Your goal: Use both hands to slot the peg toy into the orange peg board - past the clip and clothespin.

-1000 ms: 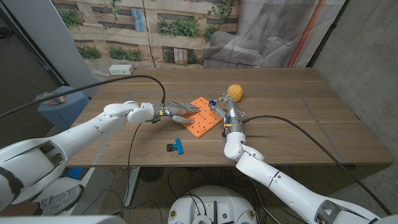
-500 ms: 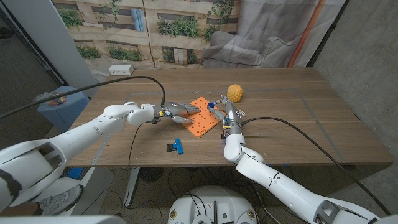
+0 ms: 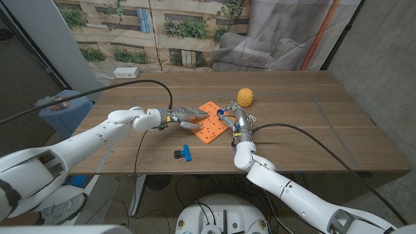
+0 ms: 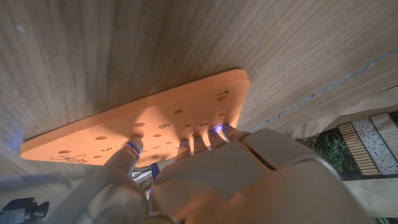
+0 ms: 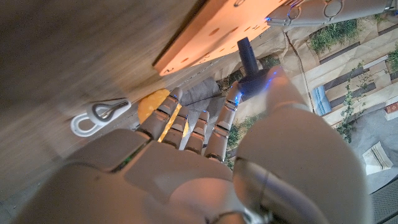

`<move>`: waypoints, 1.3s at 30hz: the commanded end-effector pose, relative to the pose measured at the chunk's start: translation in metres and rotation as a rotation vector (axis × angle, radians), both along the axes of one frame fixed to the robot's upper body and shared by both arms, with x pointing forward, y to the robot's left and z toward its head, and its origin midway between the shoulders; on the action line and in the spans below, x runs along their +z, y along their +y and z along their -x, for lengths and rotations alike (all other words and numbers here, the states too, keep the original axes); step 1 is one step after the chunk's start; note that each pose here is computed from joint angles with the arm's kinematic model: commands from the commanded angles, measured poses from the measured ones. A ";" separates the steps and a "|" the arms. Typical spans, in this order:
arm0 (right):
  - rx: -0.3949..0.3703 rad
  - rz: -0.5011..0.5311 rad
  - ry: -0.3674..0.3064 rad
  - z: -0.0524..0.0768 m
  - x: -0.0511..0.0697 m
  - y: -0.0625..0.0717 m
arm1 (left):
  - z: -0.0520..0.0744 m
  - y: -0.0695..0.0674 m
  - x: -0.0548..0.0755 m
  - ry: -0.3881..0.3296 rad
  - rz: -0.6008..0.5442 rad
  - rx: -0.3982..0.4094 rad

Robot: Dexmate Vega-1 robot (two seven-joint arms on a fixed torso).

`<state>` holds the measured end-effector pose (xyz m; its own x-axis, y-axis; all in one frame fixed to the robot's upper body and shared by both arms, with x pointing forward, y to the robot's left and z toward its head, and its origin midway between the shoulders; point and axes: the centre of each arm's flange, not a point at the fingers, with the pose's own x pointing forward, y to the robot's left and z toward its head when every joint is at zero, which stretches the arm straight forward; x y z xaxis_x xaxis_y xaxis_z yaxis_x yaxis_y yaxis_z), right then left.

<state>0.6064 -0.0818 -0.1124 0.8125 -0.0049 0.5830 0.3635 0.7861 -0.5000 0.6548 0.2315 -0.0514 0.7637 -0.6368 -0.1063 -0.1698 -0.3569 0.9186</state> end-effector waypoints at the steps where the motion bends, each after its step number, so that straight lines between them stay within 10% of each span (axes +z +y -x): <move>1: -0.006 -0.032 0.003 -0.005 -0.003 -0.003 | 0.002 0.000 0.000 -0.002 -0.004 -0.002; 39: 0.015 -0.026 0.011 -0.008 -0.005 0.005 | 0.000 0.001 -0.001 0.004 0.005 0.002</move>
